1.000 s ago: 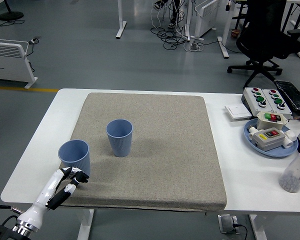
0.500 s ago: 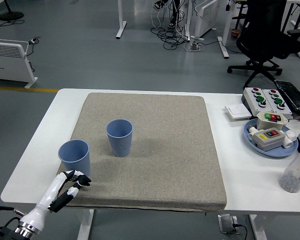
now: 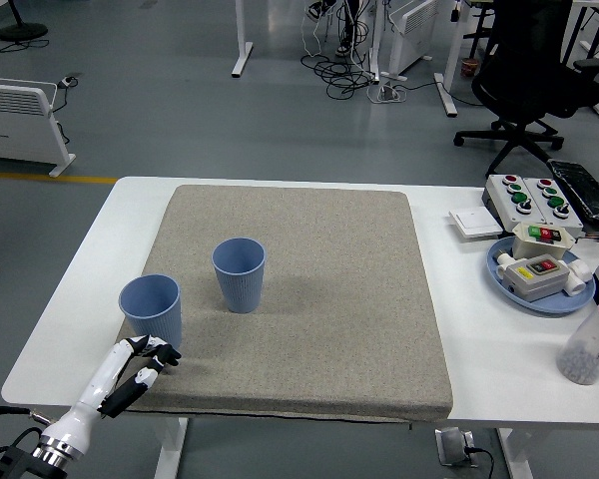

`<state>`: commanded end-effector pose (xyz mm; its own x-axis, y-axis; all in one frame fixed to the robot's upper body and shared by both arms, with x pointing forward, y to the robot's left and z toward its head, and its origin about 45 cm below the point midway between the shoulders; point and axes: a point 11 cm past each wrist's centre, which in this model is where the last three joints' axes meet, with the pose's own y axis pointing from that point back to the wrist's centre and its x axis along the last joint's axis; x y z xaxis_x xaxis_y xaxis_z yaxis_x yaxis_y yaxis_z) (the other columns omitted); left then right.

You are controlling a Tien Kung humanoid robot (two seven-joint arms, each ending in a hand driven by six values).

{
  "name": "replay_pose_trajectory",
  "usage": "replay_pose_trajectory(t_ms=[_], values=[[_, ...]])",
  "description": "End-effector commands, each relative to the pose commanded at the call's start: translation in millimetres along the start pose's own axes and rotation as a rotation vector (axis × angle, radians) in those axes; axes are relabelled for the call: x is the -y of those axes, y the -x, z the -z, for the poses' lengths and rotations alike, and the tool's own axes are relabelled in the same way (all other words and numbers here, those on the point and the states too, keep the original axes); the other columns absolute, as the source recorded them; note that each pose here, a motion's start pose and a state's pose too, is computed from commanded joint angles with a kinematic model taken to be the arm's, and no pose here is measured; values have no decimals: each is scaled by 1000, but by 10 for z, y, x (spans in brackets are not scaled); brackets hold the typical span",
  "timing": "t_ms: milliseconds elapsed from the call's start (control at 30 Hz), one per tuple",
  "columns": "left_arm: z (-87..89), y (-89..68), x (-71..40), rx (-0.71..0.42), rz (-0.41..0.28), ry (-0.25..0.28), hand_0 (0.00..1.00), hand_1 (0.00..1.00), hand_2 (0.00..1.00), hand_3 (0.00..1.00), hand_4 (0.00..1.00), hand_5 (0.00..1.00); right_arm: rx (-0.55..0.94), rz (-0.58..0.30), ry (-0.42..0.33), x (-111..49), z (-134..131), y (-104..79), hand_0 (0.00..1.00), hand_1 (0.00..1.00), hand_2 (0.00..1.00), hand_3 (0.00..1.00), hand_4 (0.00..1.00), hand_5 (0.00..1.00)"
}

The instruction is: Push cup pick cup insert cup

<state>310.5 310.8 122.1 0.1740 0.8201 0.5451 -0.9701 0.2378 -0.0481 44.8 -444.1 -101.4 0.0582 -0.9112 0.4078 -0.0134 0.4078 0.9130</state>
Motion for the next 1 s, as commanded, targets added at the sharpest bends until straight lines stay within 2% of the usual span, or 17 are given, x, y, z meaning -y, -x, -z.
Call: replay_pose_trajectory(t_ms=[433, 800, 1000], values=[[17, -6, 162, 6, -7, 0, 572, 531, 501, 502, 655, 998, 0, 5, -1, 0, -1, 17, 719, 647, 693, 617, 181, 425], [-5, -12, 365, -12, -30, 7, 578, 537, 503, 501, 652, 998, 0, 8, -7, -4, 31, 29, 718, 647, 693, 617, 178, 425], [8, -1, 428, -29, -40, 1, 578, 538, 504, 500, 652, 998, -2, 9, -8, -5, 37, 33, 719, 647, 693, 616, 177, 426]])
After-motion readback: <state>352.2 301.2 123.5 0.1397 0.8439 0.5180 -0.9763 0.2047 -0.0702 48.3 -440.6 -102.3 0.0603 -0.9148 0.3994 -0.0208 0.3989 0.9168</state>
